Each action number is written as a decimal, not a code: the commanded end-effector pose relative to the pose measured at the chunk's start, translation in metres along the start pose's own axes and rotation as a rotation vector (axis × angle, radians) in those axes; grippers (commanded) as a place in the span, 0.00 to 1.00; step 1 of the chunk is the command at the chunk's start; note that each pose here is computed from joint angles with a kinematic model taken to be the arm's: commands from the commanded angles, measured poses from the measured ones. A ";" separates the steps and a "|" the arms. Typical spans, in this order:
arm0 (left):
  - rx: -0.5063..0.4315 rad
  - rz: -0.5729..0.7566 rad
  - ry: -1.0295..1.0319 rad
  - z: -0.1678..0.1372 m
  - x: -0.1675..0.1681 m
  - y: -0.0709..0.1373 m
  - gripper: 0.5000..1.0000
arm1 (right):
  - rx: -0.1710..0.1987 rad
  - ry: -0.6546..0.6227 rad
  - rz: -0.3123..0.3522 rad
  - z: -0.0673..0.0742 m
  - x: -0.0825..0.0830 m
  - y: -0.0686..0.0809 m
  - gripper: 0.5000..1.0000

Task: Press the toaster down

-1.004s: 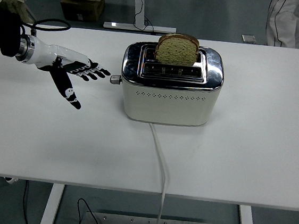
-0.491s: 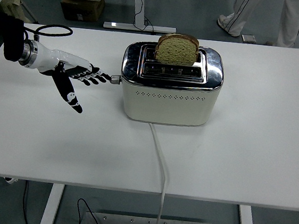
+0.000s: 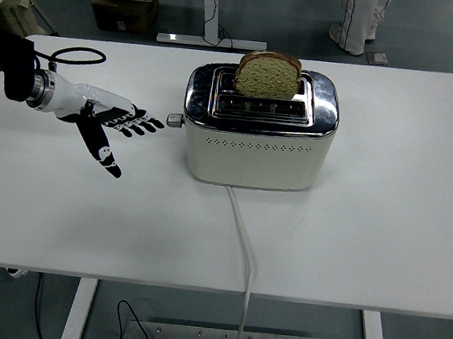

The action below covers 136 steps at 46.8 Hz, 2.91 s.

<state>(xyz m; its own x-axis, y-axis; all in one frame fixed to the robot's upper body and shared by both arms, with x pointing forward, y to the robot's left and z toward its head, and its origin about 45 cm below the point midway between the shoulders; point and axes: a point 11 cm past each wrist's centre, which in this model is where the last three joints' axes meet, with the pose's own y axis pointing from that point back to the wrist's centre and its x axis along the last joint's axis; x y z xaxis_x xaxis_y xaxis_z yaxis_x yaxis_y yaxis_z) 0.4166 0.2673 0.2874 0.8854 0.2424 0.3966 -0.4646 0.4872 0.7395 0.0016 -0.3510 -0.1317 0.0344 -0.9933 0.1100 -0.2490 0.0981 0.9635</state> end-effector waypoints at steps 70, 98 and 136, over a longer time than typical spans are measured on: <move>-0.029 0.015 -0.013 0.016 0.005 -0.002 1.00 | 0.006 0.002 0.001 -0.003 0.000 -0.001 1.00; -0.018 0.006 0.014 0.009 0.003 -0.016 1.00 | 0.006 0.000 -0.002 -0.004 0.000 -0.001 1.00; -0.001 -0.018 0.080 -0.012 -0.021 -0.046 1.00 | 0.002 -0.002 -0.001 -0.001 0.000 0.000 1.00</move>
<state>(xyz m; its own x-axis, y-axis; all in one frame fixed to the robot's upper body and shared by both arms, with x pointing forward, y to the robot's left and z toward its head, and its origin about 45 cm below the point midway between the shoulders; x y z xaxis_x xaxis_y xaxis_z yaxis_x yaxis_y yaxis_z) 0.4201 0.2517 0.2413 0.8899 0.3009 0.3429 -0.4529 0.4924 0.7433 0.0034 -0.3508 -0.1316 0.0330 -0.9935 0.1085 -0.2523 0.0968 0.9628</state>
